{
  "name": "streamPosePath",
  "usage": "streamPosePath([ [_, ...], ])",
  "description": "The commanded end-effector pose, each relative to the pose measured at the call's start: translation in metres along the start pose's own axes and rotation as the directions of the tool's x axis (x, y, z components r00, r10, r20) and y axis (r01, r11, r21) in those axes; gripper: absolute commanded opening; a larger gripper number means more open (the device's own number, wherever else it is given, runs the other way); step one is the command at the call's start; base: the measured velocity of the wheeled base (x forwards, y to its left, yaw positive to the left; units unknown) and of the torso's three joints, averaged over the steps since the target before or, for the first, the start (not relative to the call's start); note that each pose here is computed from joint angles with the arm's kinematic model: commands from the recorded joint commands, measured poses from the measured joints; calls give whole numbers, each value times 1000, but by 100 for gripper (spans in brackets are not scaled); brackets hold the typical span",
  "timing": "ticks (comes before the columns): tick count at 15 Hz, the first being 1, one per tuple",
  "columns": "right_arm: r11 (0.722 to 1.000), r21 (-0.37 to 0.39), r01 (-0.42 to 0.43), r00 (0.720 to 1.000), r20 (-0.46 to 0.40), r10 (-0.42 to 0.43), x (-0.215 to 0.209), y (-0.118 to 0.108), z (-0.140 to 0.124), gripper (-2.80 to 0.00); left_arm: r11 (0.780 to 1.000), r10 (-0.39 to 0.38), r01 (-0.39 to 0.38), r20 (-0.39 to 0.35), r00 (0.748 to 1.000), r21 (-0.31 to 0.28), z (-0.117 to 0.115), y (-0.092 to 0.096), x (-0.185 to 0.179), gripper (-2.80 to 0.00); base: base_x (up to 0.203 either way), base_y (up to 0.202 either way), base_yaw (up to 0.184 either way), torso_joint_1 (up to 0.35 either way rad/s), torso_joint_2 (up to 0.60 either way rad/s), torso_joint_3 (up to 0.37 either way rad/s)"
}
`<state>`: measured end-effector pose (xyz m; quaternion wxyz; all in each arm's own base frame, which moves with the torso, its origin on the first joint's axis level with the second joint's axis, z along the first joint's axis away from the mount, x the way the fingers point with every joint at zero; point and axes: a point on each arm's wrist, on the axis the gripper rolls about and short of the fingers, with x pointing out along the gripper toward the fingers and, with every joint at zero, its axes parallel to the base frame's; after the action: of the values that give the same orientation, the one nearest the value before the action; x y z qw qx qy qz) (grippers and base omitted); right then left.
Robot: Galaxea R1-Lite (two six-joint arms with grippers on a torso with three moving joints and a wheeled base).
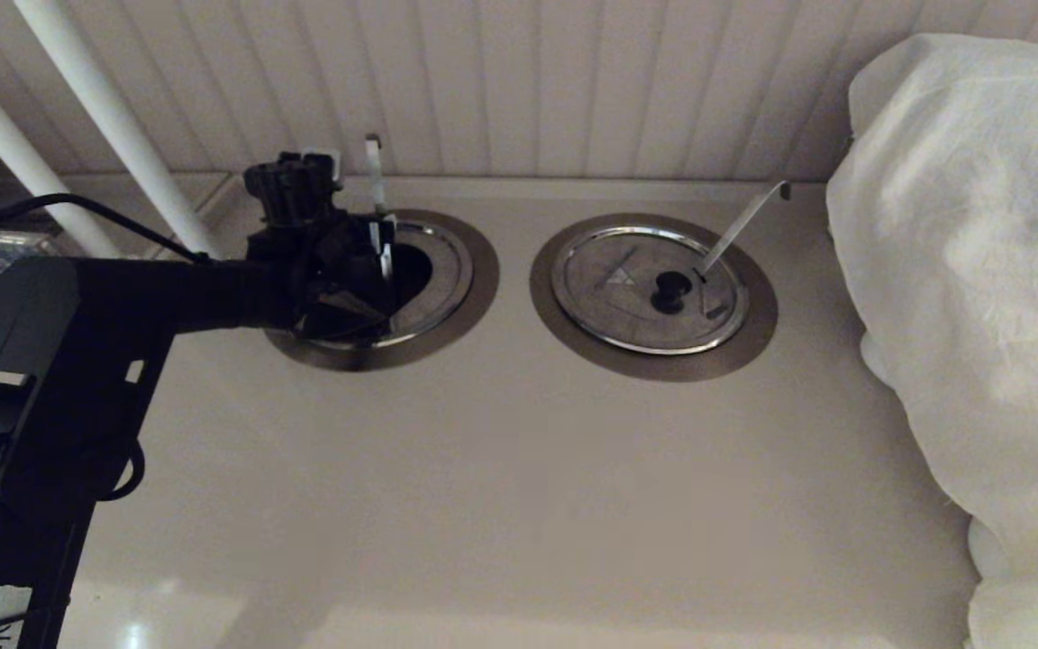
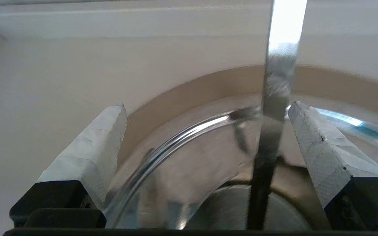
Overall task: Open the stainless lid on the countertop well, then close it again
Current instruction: Stir with a spoon
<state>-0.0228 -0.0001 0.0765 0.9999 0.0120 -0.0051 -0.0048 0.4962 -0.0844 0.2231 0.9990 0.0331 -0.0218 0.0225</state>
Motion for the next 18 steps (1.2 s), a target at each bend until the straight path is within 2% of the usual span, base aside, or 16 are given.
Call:
streamPosePath([
  [1,1000,1,0,1000,1,0,0,0,0,0,1000,-22,22,-3,1000,-16,-9,-3,4,0,0,0,0,0,0,0],
  [4,1000,1,1,1000,1,-1,0,0,0,0,998,-54,54,-4,999,-21,-11,-5,4,0,0,0,0,0,0,0],
  [7,1000,1,1,1000,1,-1,0,0,0,0,995,-85,85,9,996,-43,-5,-14,0,0,0,0,0,0,0,0],
  [10,1000,1,-1,1000,1,1,0,0,0,0,995,-88,88,5,996,-42,-7,-18,0,0,0,0,0,0,0,0],
  [11,1000,1,-1,1000,1,1,0,0,0,0,995,-91,92,9,996,-46,-5,-18,-1,-280,0,0,0,0,0,0],
  [18,1000,1,0,1000,1,0,0,0,0,0,994,-97,97,5,995,-51,-8,-19,1,-280,0,0,0,0,0,0],
])
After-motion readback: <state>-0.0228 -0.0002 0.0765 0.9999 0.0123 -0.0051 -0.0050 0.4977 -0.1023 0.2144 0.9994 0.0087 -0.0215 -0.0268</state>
